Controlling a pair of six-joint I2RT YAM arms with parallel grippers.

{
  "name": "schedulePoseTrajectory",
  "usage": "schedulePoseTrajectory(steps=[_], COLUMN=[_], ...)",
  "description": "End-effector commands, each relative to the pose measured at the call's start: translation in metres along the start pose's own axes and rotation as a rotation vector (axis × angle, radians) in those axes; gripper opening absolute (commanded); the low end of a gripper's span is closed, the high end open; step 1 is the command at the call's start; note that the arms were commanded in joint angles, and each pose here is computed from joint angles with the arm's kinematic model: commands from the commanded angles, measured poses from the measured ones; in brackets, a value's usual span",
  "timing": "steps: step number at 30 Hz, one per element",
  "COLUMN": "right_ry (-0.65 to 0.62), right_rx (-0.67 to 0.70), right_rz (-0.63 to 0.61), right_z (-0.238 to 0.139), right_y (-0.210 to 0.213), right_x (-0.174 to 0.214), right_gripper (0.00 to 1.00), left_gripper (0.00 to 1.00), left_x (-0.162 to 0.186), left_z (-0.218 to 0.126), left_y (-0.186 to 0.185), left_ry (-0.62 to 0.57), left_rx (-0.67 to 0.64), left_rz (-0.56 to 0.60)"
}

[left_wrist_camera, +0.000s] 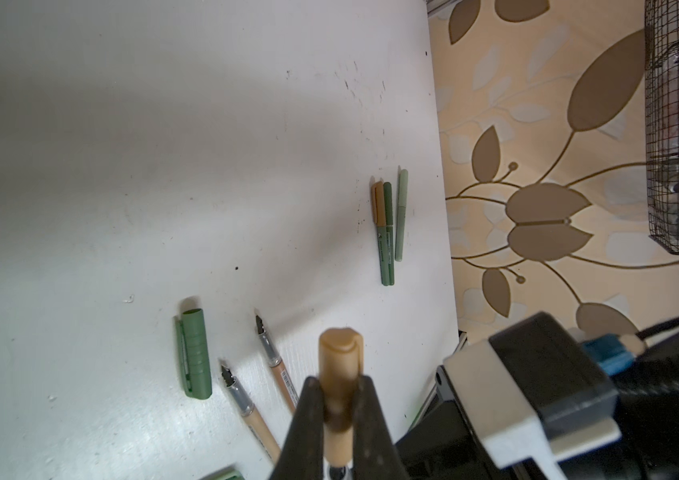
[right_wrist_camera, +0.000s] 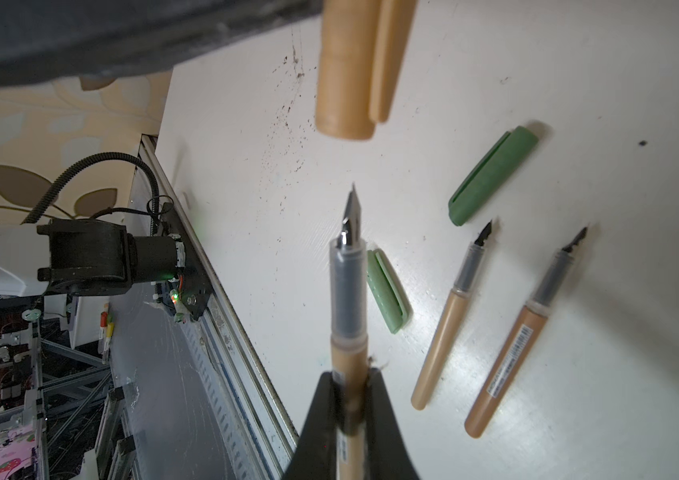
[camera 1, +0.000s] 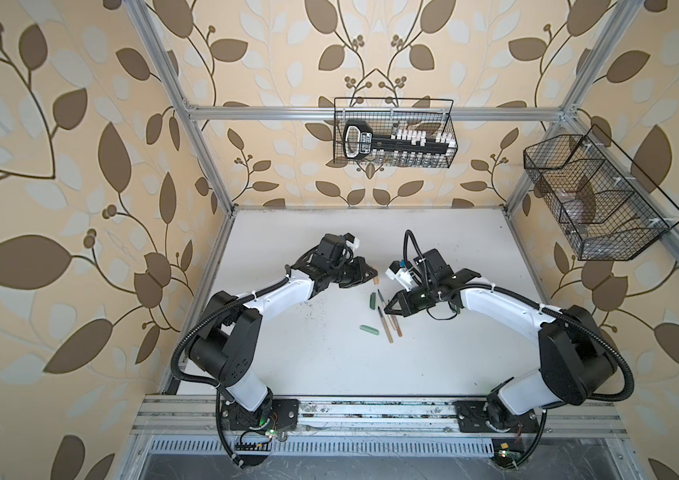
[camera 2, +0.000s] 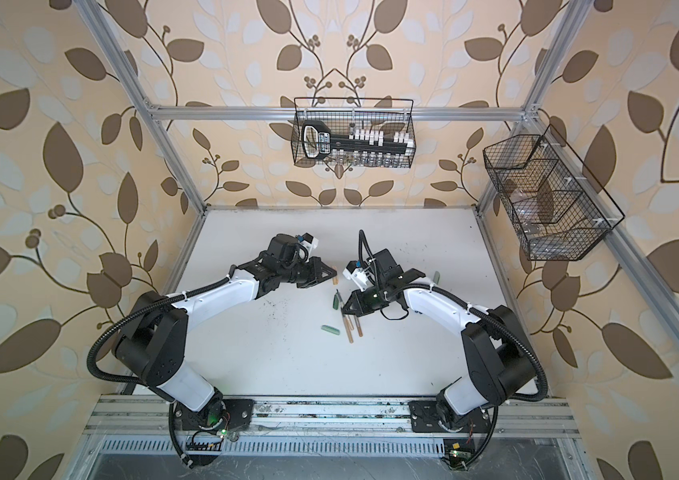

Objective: Insert the pens into the pen caps
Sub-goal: 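Lift the tan cap with the left gripper toward the pen held by the right gripper, then align the tan cap in the left gripper above the wooden pen's nib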

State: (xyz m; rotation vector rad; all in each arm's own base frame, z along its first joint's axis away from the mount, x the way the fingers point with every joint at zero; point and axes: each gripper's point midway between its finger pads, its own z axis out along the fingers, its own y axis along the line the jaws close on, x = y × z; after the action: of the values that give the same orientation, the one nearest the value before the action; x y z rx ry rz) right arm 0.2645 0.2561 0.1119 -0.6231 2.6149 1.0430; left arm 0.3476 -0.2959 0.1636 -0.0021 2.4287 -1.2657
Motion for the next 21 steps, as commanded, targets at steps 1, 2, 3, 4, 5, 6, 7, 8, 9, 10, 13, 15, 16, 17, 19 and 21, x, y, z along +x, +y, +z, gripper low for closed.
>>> schedulePoseTrajectory(steps=[1, 2, 3, 4, 5, 6, 7, 8, 9, 10, 13, 15, 16, 17, 19, 21], right_ry=[-0.009, -0.011, -0.015, -0.016, -0.02, -0.028, -0.032, -0.033, -0.034, -0.036, -0.038, -0.037, -0.037, -0.035, -0.034, -0.034], right_rx=[-0.013, -0.012, -0.012, -0.011, -0.009, -0.01, -0.012, -0.014, -0.014, -0.016, -0.022, -0.028, -0.028, -0.03, -0.032, -0.035], right_rz=[0.003, 0.005, 0.006, 0.007, 0.009, 0.006, 0.007, 0.009, 0.01, 0.009, 0.009, 0.008, 0.007, 0.006, 0.006, 0.003], right_z=[-0.0008, -0.0011, -0.0017, -0.0019, -0.0027, -0.0039, -0.0046, -0.005, -0.0053, -0.0055, -0.0057, -0.0055, -0.0053, -0.0049, -0.0043, -0.0044], right_y=[-0.001, -0.0015, -0.002, -0.0022, -0.0027, -0.0026, -0.0025, -0.0024, -0.0027, -0.0025, -0.0013, -0.0001, 0.0001, 0.0004, 0.0005, 0.0013], right_x=[-0.0014, -0.0019, -0.0034, -0.0039, -0.0047, -0.0066, -0.0076, -0.0079, -0.0082, -0.009, -0.0096, -0.0102, -0.0105, -0.0099, -0.0102, -0.0106], right_gripper=[0.04, 0.04, 0.04, 0.04, 0.04, 0.04, 0.04, 0.04, 0.04, 0.04, 0.04, 0.04, 0.04, 0.04, 0.04, 0.04], left_gripper=[0.0, 0.0, 0.0, 0.0, 0.0, 0.0, 0.0, 0.0, 0.0, 0.0, 0.0, 0.0, 0.0, 0.0, 0.0, 0.0], left_x=[-0.0059, -0.005, -0.0054, -0.0043, -0.0047, -0.0042, -0.0043, -0.004, -0.0038, -0.0033, -0.0031, -0.0036, -0.0053, -0.0056, -0.0085, -0.0104], left_z=[-0.0117, -0.0108, -0.011, -0.0104, -0.0108, -0.0108, -0.011, -0.0108, -0.0106, -0.0101, -0.0095, -0.0092, -0.0096, -0.0092, -0.0095, -0.0091], left_y=[-0.0248, -0.0244, -0.025, -0.0247, -0.0253, -0.0259, -0.0263, -0.0257, -0.0261, -0.0265, -0.0267, -0.0262, -0.0256, -0.0257, -0.0255, -0.0252], left_ry=[-0.022, -0.017, -0.017, -0.012, -0.012, -0.009, -0.008, -0.005, -0.003, 0.001, 0.002, 0.0, -0.006, -0.01, -0.022, -0.035], left_rx=[0.077, 0.077, 0.08, 0.08, 0.082, 0.085, 0.085, 0.084, 0.084, 0.086, 0.086, 0.084, 0.08, 0.078, 0.076, 0.072], left_rz=[0.04, 0.039, 0.039, 0.038, 0.038, 0.04, 0.042, 0.041, 0.042, 0.041, 0.041, 0.041, 0.038, 0.04, 0.037, 0.034])
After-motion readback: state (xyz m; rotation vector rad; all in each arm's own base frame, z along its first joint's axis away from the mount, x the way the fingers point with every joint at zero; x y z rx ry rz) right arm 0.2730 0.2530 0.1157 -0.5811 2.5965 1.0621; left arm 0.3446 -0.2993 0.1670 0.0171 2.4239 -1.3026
